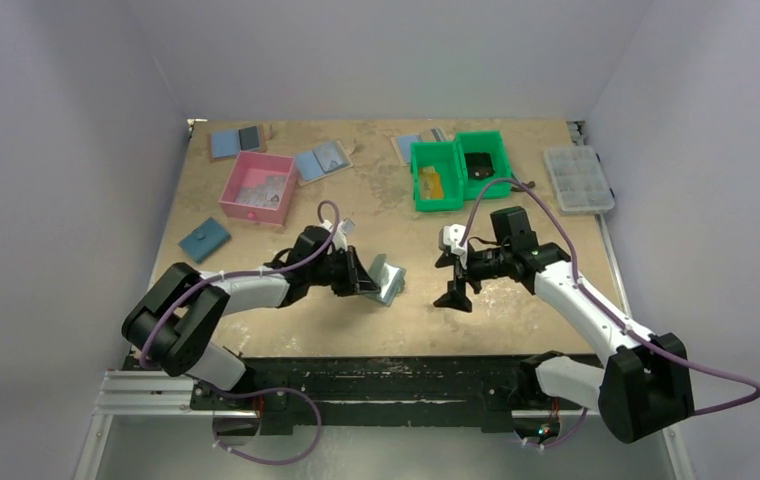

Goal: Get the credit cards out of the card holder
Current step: Open the card holder at the center of the board.

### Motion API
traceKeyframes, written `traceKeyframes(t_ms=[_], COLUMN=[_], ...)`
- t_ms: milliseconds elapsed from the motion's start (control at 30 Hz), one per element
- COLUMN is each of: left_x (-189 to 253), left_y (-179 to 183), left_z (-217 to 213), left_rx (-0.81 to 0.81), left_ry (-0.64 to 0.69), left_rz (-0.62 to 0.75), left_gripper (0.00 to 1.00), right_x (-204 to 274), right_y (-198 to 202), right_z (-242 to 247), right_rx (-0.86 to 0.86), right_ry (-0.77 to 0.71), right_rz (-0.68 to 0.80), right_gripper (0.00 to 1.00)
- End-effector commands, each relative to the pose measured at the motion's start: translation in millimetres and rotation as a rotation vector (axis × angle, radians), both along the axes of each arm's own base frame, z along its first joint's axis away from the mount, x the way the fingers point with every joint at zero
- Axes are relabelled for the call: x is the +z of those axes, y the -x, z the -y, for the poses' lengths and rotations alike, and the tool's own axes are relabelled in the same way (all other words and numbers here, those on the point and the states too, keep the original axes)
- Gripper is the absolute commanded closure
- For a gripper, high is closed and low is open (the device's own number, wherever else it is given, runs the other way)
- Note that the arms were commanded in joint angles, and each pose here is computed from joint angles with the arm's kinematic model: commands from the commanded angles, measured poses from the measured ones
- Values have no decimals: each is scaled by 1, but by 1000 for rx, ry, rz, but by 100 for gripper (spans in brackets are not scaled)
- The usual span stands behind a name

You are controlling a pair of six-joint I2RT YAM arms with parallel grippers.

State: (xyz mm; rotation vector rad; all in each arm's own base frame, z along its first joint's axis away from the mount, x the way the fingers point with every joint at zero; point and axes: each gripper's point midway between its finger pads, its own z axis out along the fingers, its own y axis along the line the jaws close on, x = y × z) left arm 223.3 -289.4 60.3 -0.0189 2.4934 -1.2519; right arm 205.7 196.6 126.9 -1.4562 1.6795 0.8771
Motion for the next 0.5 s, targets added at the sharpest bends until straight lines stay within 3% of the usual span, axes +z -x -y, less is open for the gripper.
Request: traceKeyframes(t_ms=[0, 200, 467], left_x=[-8, 3, 44], left_y=[-4, -7, -2], left_z=[-16, -31, -17], left_rx=[54, 120, 107], left_ry=[-20, -47, 171], left_rz=[-11, 40, 39], left_gripper=[100, 100, 100], right_x=[15, 12, 12], right_y=[-10, -9, -7], right_z=[-7, -11, -25], right_rx=[8, 23, 85], right_ry=[-17, -12, -13], right_rz=[49, 43, 113], right_gripper=[1, 1, 1])
